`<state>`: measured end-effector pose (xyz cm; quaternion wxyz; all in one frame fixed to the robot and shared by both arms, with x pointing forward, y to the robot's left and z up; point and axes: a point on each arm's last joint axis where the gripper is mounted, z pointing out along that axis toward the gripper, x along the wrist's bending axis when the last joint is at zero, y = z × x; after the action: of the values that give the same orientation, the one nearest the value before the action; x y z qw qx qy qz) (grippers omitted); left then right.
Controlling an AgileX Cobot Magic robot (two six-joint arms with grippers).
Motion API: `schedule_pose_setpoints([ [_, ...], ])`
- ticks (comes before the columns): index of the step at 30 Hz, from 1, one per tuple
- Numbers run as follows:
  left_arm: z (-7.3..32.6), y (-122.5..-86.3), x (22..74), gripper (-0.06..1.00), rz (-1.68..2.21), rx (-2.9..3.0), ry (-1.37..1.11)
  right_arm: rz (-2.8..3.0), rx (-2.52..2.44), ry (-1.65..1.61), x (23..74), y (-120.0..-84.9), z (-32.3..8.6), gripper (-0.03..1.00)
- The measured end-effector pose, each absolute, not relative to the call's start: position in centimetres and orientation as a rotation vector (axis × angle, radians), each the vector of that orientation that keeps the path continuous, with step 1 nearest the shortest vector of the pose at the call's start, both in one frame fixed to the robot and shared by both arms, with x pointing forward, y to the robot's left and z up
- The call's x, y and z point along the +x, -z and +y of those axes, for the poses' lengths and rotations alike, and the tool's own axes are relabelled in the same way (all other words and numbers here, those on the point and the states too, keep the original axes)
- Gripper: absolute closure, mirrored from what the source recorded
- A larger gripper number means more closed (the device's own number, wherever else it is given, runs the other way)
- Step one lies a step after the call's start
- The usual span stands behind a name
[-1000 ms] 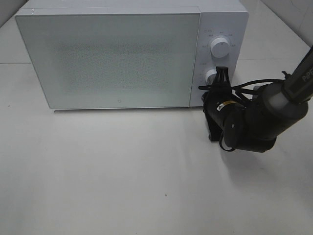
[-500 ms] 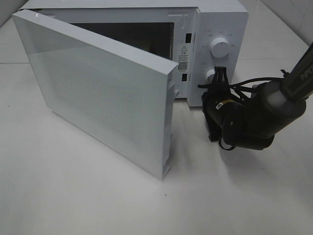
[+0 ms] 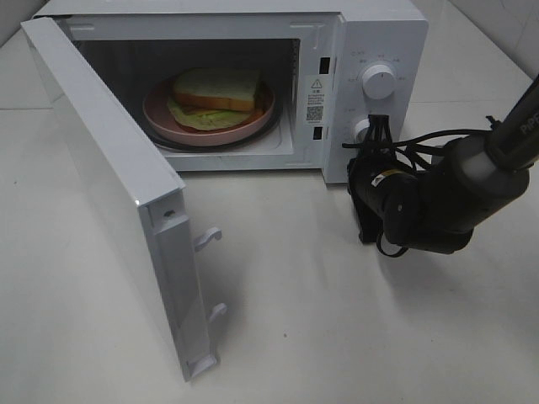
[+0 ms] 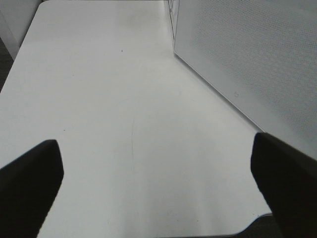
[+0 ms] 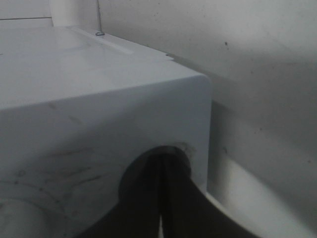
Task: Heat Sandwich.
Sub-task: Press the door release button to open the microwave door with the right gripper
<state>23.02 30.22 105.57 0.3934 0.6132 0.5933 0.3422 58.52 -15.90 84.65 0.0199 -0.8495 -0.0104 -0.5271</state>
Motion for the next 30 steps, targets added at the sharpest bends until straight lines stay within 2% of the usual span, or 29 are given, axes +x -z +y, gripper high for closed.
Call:
schedule_pose_setpoints([
  [22,30.2,-105.6,23.0,-0.03,1.506,1.556,-0.868,-0.218,-2.692,1.491,56.0,-87.3,-17.1,0.96],
  [30,30.2,-105.6,23.0,-0.03,1.506,1.556,-0.868,-0.504,-2.725,1.381,54.5,-90.6,-16.9,0.96],
])
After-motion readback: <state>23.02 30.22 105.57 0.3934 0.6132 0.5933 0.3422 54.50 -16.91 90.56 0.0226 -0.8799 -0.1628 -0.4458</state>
